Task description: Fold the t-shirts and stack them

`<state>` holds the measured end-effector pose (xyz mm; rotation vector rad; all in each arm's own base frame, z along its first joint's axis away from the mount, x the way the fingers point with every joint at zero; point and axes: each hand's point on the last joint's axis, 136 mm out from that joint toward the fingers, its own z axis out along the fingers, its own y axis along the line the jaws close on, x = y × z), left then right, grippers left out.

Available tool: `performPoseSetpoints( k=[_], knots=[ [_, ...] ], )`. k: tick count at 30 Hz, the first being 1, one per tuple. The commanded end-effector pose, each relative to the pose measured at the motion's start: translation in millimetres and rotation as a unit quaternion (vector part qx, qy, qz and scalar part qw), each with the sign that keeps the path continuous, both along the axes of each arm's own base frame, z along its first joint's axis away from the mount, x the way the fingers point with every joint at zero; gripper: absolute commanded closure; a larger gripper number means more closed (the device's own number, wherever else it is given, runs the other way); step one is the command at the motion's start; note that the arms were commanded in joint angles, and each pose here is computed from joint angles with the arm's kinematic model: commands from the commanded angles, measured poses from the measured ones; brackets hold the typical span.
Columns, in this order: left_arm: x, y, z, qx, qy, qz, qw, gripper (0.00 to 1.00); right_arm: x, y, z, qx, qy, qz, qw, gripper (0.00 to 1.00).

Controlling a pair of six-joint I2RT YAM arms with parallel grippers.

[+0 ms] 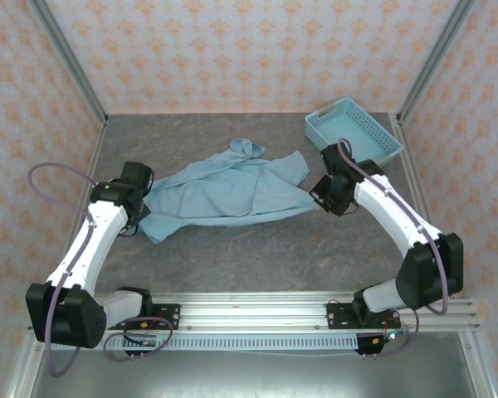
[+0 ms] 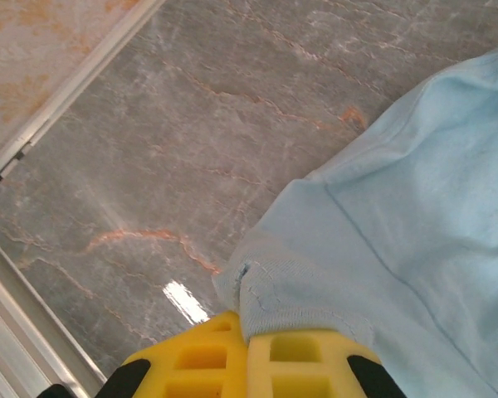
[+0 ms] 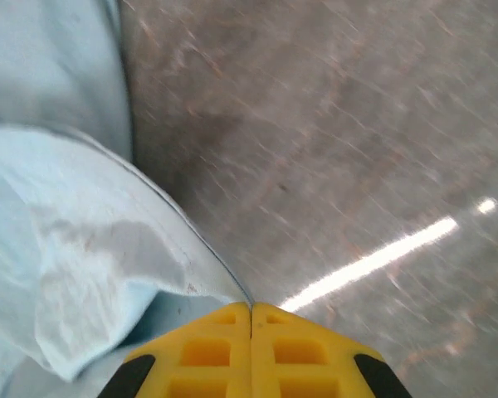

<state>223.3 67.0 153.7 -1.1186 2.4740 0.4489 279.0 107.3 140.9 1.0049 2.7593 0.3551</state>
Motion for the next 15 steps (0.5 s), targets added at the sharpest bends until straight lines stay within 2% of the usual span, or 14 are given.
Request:
performPoseSetpoints(
  k=[1,3,6,9,11,13,15],
  knots=[
    [7.2,-6.0,-0.8,-0.018,-0.014,0.000,1.000,1.00,-70.1,-19.0,-15.9,-0.026,0.115,-0.004,0.993,1.00],
    [7.2,-10.1,-3.5,-0.021,-0.012,-0.007,1.000,1.00,-83.4,-24.6,-15.8,-0.025,0.126,-0.018,0.992,1.00],
    [4.5,-14.5,-8.3,-0.022,-0.004,-0.015,1.000,1.00,-81.7,-25.9,-22.1,-0.021,0.119,-0.041,0.992,0.99],
    [1.6,-17.2,-13.1,-0.023,0.002,-0.019,1.000,1.00,-67.0,-22.8,-46.6,-0.012,0.121,-0.066,0.990,0.73],
    [0.4,-19.2,-14.1,-0.025,0.003,-0.023,0.999,1.00,-56.2,-31.8,-59.1,-0.042,0.120,-0.073,0.989,0.61],
    [-1.1,-20.7,-14.3,-0.026,0.004,-0.027,0.999,1.00,-50.2,-41.7,-61.9,-0.072,0.111,-0.072,0.989,0.54],
    [-2.7,-21.9,-13.4,-0.027,0.003,-0.029,0.999,1.00,-55.6,-42.1,-62.3,-0.068,0.112,-0.073,0.989,0.53]
  ],
)
